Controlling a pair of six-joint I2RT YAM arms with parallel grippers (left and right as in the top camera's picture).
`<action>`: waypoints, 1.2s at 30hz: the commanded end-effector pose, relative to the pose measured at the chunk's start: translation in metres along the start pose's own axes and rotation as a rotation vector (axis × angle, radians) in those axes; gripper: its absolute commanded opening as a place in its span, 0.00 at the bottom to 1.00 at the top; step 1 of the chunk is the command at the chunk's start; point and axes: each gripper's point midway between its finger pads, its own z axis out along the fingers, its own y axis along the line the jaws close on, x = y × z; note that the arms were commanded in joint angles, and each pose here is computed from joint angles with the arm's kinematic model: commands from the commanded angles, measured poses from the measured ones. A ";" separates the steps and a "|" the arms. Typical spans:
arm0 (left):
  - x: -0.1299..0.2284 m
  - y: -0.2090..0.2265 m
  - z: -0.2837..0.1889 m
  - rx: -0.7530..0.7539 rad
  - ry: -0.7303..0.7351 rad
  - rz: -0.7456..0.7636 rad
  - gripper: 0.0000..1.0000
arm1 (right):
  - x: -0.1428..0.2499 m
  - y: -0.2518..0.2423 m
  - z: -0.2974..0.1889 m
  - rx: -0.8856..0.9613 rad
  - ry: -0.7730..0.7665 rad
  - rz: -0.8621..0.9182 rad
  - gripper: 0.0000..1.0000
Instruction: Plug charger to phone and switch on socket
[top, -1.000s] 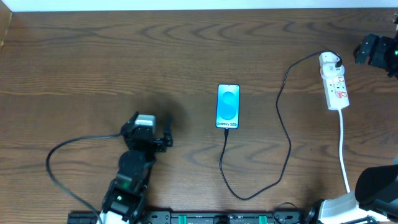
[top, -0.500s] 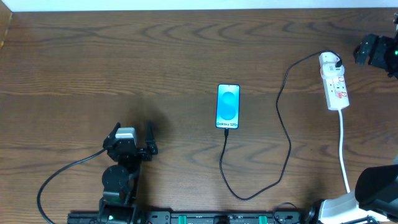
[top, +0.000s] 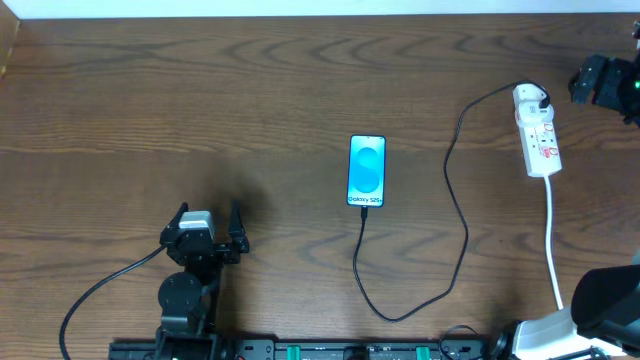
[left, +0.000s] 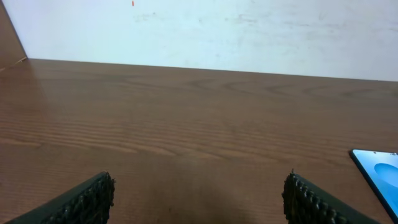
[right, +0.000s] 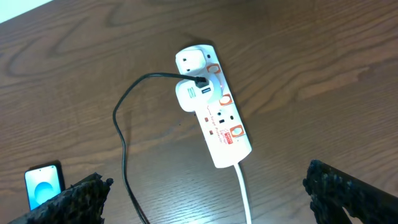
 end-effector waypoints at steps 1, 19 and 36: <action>0.018 0.003 0.001 -0.014 0.056 0.013 0.86 | -0.005 0.001 -0.009 0.004 -0.028 0.006 0.99; 0.014 0.030 -0.001 -0.120 0.038 -0.013 0.86 | -0.005 0.001 -0.009 0.004 -0.028 0.006 0.99; 0.005 0.028 -0.003 -0.111 -0.001 -0.013 0.86 | -0.005 0.001 -0.009 0.004 -0.028 0.006 0.99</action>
